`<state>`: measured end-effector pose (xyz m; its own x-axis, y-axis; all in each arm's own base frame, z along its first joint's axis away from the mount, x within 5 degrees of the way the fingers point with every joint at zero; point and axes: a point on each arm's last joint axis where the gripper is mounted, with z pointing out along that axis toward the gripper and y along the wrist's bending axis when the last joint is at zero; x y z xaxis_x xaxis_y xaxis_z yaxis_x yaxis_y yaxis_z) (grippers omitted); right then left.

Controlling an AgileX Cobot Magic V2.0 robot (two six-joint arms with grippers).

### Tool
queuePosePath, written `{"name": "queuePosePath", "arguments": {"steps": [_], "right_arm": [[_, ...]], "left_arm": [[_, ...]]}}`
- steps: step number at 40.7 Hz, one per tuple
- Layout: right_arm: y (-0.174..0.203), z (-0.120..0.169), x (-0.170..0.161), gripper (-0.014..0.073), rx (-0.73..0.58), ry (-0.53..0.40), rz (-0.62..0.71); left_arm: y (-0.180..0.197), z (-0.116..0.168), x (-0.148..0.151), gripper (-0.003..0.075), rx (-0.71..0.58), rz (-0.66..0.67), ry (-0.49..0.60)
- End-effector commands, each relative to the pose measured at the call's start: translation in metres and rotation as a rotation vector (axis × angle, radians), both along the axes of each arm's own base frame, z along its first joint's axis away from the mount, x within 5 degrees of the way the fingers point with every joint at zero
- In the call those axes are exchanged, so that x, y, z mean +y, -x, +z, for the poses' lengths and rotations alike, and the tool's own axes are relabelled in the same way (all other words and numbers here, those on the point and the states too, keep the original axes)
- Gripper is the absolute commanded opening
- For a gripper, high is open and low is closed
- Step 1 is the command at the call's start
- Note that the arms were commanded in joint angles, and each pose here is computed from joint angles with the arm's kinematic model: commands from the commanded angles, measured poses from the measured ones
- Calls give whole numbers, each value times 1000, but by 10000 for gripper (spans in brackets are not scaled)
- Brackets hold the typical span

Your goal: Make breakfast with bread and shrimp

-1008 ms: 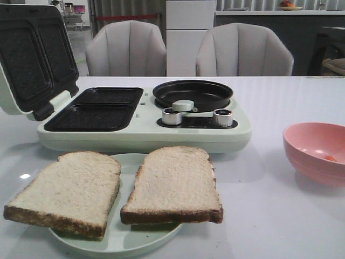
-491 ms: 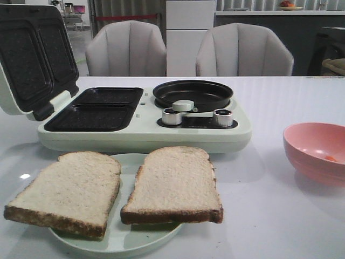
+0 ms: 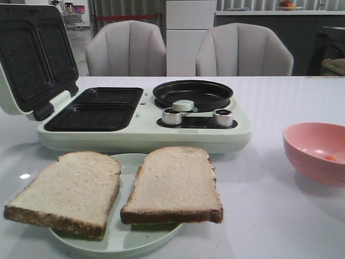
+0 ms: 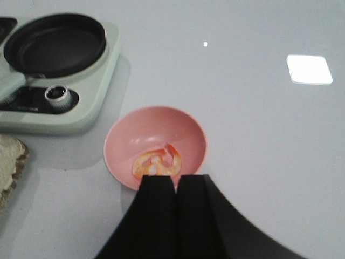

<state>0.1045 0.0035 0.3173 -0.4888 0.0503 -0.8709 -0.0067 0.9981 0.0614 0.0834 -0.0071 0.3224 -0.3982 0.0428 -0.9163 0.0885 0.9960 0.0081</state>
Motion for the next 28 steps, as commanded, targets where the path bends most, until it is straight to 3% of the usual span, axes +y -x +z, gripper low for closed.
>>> {"name": "queuePosePath", "arguments": {"steps": [1, 6, 10, 12, 15, 18, 21, 28], "right_arm": [[-12, 3, 0, 45, -21, 1, -3], [-20, -6, 0, 50, 30, 2, -3], [-26, -9, 0, 153, 54, 2, -4], [-27, -10, 0, 246, 55, 2, -4], [-30, -11, 0, 393, 62, 2, -4], [-31, -12, 0, 475, 64, 2, -4], [-32, -12, 0, 497, 67, 2, -4], [-33, -13, 0, 496, 77, 2, -4]], "left_arm": [[-11, 11, -2, 101, -53, -4, 30], [-18, 8, -3, 102, -24, -7, 50], [-23, 5, -4, 118, 2, -6, 47], [-25, 3, -4, 174, 17, -5, 43], [-27, 2, -4, 335, 29, -5, 43], [-30, 0, -4, 496, 42, -5, 42], [-31, -2, -4, 568, 52, -5, 41], [-33, -16, -10, 552, 64, -63, 18]]}}
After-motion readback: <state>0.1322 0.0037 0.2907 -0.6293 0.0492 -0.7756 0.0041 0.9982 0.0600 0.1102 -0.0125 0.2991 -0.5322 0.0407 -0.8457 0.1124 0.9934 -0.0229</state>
